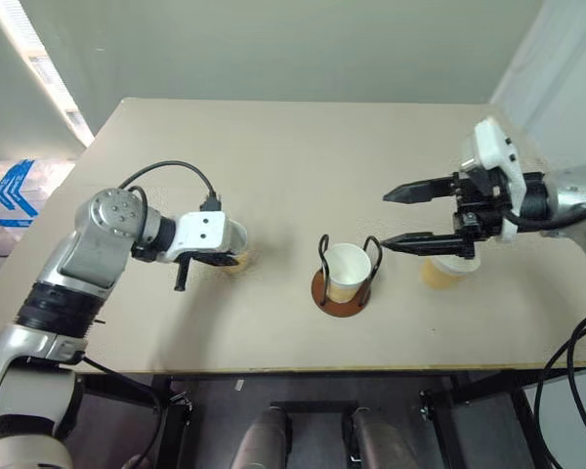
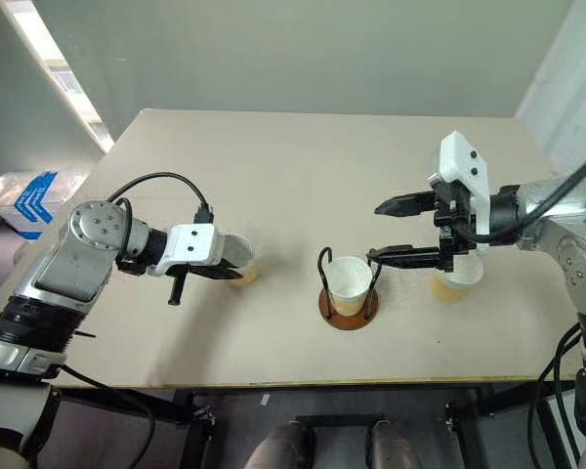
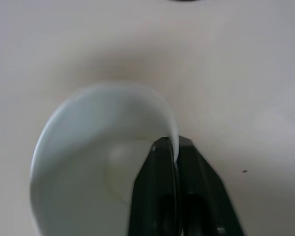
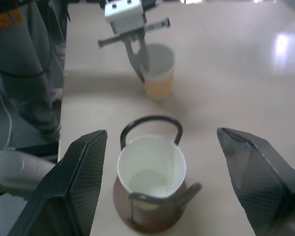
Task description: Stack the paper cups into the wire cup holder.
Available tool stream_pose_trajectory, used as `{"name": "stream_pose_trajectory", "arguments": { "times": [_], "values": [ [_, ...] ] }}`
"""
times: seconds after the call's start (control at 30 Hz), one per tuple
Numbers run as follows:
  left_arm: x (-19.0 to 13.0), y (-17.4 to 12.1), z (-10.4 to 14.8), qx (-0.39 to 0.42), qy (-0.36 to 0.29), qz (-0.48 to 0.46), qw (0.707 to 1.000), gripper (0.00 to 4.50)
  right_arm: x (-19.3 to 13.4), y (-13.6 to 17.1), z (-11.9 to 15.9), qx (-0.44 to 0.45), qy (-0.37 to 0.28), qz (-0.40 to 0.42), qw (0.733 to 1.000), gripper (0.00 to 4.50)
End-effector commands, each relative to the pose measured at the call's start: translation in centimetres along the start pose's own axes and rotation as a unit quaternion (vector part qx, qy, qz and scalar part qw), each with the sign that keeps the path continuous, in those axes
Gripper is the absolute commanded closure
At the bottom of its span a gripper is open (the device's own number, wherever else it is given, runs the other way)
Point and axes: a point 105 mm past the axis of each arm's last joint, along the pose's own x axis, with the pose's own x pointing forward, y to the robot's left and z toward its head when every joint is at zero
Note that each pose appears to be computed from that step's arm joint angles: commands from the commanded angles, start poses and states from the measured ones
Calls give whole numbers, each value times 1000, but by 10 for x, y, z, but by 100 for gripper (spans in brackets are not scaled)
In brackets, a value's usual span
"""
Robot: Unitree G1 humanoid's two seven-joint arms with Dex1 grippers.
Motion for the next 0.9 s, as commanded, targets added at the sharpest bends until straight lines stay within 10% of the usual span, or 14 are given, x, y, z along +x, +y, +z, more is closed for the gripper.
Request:
{"name": "stream_pose_trajectory", "arguments": {
  "times": [0.03, 0.47, 0.9],
  "values": [
    [-17, 9, 26, 8, -43, 4, 999, 447, -8, 8, 15, -28, -45, 7, 999, 70],
    [-43, 18, 123, 89, -160, -47, 982, 447, -38, 32, -20, -8, 28, 51, 998, 70],
    [-25, 11, 188, 155, -239, -161, 945, 447, -52, 42, 2, -5, 28, 16, 999, 70]
  ]
}}
